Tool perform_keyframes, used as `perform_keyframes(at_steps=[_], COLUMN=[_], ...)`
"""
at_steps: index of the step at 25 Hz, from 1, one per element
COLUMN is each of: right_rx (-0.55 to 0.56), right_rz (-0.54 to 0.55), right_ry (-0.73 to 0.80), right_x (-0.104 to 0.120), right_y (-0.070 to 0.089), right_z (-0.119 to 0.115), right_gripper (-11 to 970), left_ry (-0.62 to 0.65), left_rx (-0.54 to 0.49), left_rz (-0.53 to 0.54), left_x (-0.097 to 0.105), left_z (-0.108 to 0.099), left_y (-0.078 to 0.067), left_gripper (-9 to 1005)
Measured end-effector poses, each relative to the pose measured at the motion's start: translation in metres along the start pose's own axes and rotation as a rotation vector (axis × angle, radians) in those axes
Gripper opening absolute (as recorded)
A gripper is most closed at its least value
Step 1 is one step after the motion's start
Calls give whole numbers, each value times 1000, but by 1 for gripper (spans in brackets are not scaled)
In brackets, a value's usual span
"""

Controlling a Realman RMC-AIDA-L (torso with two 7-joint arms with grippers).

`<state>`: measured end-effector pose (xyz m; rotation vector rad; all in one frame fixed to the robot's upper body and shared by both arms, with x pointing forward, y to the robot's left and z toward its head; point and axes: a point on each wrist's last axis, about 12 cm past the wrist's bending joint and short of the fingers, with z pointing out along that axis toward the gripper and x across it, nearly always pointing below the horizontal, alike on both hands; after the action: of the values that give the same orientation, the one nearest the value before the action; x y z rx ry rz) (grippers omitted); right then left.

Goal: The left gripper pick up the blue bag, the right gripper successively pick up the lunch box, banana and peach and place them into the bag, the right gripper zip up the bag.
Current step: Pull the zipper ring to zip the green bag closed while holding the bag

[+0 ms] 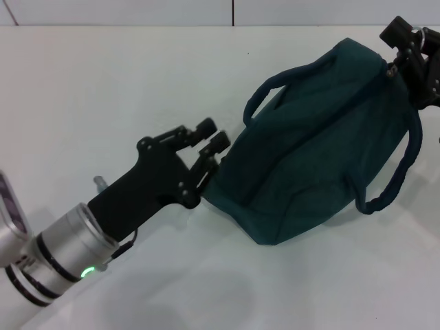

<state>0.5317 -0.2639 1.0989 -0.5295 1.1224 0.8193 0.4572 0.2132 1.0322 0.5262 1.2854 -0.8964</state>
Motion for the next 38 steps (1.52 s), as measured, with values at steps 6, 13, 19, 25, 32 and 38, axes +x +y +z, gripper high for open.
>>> perform_keyframes(at_steps=[6,13,19,25,32,38], right_rx=[-3,-5,0,3,4,6], right_rz=[2,2,5,9,12,13], right_ry=[4,5,4,5,7,8], right_x=[1,1,1,2,2,3], right_y=[1,1,1,1,1,1], right_z=[0,0,0,0,0,0], right_gripper=[50,50,50,51,51,51], left_ry=[-21,95,178,227,257,235], left_rx=[117,296,401,397,365,368], left_rz=[-81,-144,-122,-93,-26,12], left_x=[-18,-40,-44,-40,-31,-28], left_z=[30,71,96,110,118,115], left_y=[18,41,40,41,39,35], left_gripper=[357,574,623,631,566,502])
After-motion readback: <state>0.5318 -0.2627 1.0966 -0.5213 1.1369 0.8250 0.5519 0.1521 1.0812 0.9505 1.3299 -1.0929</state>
